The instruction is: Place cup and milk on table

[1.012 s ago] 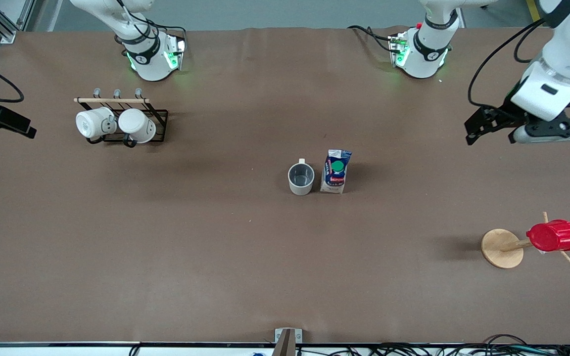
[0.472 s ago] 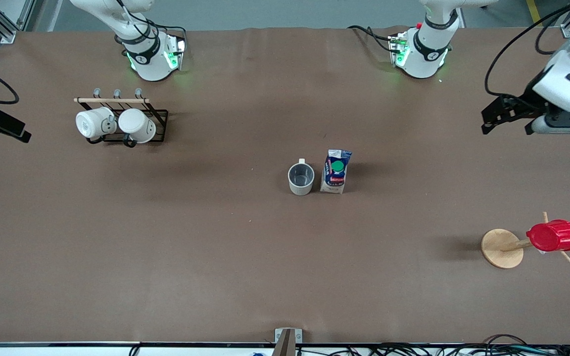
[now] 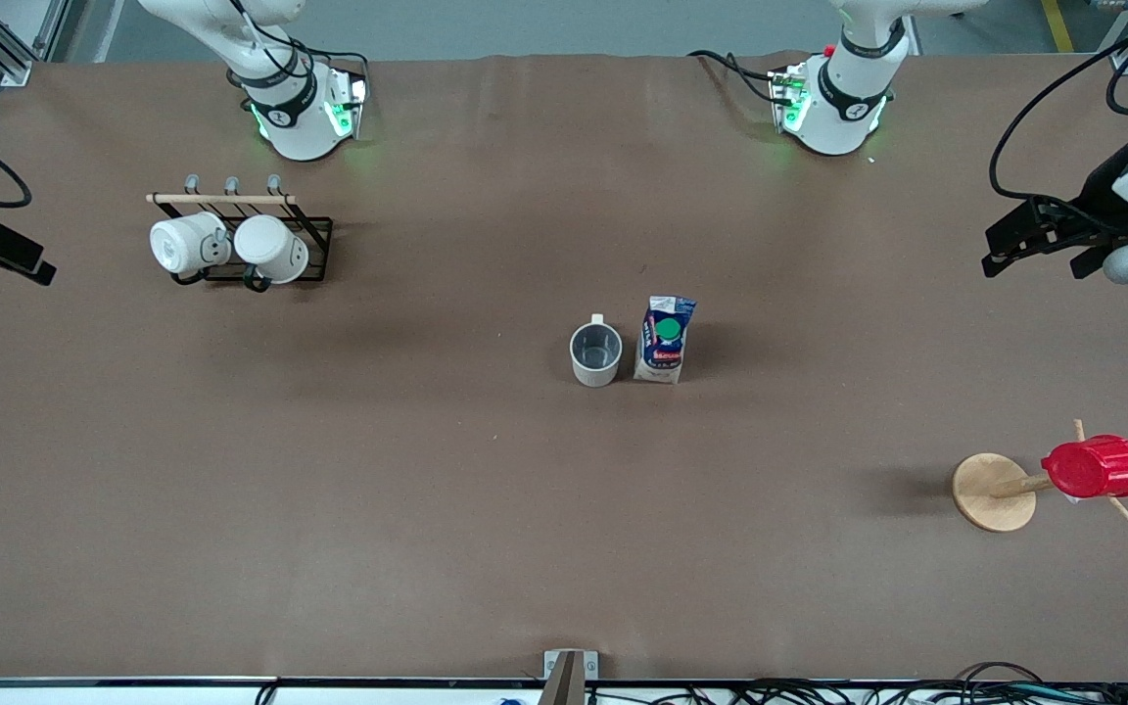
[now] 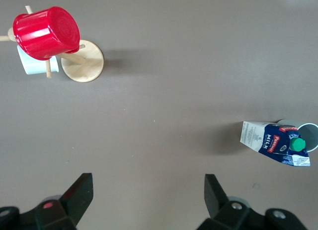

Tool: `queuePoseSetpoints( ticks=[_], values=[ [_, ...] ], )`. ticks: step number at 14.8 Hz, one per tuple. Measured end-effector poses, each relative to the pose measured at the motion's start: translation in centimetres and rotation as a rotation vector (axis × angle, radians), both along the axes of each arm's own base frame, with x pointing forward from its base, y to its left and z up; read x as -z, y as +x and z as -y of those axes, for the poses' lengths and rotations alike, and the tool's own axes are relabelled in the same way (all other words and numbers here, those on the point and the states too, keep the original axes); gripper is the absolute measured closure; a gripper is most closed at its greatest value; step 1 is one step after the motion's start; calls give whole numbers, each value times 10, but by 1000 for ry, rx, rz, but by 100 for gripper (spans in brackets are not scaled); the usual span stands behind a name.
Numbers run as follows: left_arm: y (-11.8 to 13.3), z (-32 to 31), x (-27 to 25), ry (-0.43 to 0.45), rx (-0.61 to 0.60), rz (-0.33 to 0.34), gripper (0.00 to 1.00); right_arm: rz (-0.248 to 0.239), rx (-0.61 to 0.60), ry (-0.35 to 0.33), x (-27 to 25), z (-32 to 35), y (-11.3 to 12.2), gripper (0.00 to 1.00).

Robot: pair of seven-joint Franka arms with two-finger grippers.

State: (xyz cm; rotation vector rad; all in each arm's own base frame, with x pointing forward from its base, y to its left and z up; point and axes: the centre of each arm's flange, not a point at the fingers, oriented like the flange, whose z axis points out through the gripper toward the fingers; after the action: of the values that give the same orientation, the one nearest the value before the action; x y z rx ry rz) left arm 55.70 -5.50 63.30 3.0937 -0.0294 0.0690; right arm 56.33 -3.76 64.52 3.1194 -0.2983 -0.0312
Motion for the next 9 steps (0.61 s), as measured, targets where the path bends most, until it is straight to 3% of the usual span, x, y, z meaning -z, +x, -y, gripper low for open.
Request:
queuePoseSetpoints(
  ticks=[9],
  values=[
    [-4,19,4,9,17,-20,2,2,0,0,-1,0,0,0]
  ],
)
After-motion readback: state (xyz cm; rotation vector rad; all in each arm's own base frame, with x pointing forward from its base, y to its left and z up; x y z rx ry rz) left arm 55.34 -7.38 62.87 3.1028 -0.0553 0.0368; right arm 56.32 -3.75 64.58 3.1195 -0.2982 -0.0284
